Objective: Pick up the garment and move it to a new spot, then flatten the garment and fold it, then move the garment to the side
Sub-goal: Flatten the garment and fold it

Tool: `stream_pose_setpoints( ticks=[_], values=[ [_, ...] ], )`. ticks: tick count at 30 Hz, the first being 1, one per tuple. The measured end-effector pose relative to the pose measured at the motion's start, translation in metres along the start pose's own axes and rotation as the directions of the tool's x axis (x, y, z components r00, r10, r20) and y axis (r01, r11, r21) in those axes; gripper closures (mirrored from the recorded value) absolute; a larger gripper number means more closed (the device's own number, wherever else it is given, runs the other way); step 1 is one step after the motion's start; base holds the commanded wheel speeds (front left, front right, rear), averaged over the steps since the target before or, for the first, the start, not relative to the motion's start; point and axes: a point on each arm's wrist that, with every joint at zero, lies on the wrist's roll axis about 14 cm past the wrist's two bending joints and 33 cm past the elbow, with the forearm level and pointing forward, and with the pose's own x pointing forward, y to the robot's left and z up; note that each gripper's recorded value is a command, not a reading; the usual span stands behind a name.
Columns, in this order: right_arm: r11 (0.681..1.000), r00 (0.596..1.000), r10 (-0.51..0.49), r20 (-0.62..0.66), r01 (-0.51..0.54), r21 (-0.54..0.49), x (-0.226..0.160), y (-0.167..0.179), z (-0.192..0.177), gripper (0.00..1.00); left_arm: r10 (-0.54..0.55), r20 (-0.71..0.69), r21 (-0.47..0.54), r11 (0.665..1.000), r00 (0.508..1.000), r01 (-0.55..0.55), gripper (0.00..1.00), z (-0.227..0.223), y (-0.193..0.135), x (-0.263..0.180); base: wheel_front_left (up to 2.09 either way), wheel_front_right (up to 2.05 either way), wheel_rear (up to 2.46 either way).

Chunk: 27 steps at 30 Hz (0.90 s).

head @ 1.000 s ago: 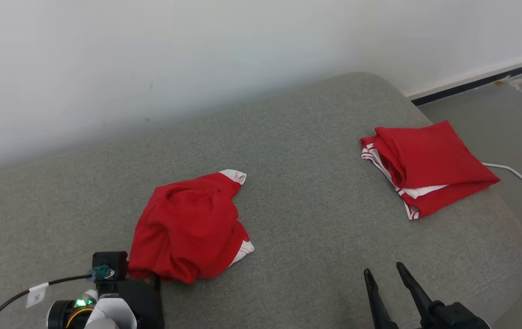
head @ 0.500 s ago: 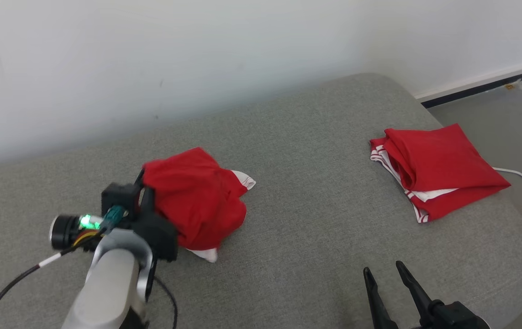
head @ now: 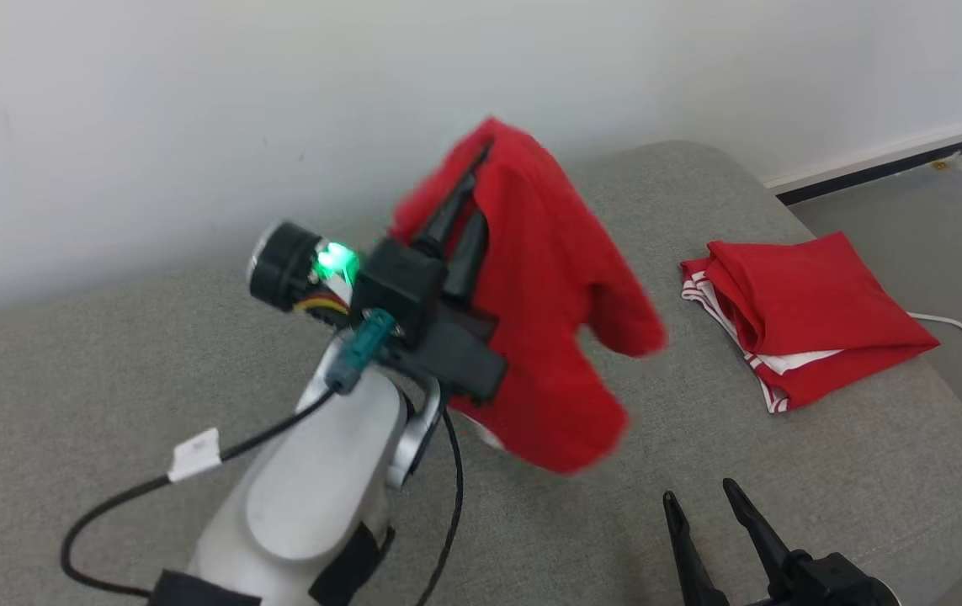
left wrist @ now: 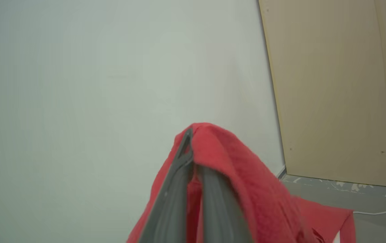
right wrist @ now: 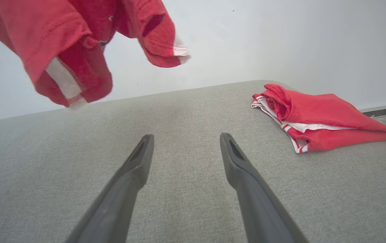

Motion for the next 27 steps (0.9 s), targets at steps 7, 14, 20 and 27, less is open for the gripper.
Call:
stream_pose_setpoints(
  ticks=[7, 14, 20, 27],
  values=[
    [1.000, 1.000, 0.011, -0.013, -0.011, 0.002, 0.003, 0.003, -0.004, 0.00, -0.024, -0.381, -0.057, 0.998, 0.924, 0.003, 1.00, -0.124, -0.027, -0.086, 0.00, 0.00, 0.00],
    [0.999, 0.998, 0.054, -0.019, -0.054, 0.003, 0.011, 0.015, -0.006, 0.00, 0.079, -0.518, -0.026, 0.994, 0.852, -0.108, 1.00, -0.159, 0.002, -0.144, 0.00, 0.00, 0.00],
    [0.994, 0.994, 0.109, -0.015, -0.108, 0.008, 0.020, 0.032, -0.005, 0.00, 0.174, -0.309, 0.076, 0.985, 0.935, -0.158, 1.00, -0.092, 0.040, -0.101, 0.00, 0.00, 0.00],
    [0.992, 0.992, 0.123, -0.009, -0.123, 0.011, 0.022, 0.037, -0.003, 0.00, 0.130, -0.446, 0.033, 0.991, 0.885, -0.129, 1.00, -0.127, 0.023, -0.140, 0.00, 0.00, 0.00]
  ],
)
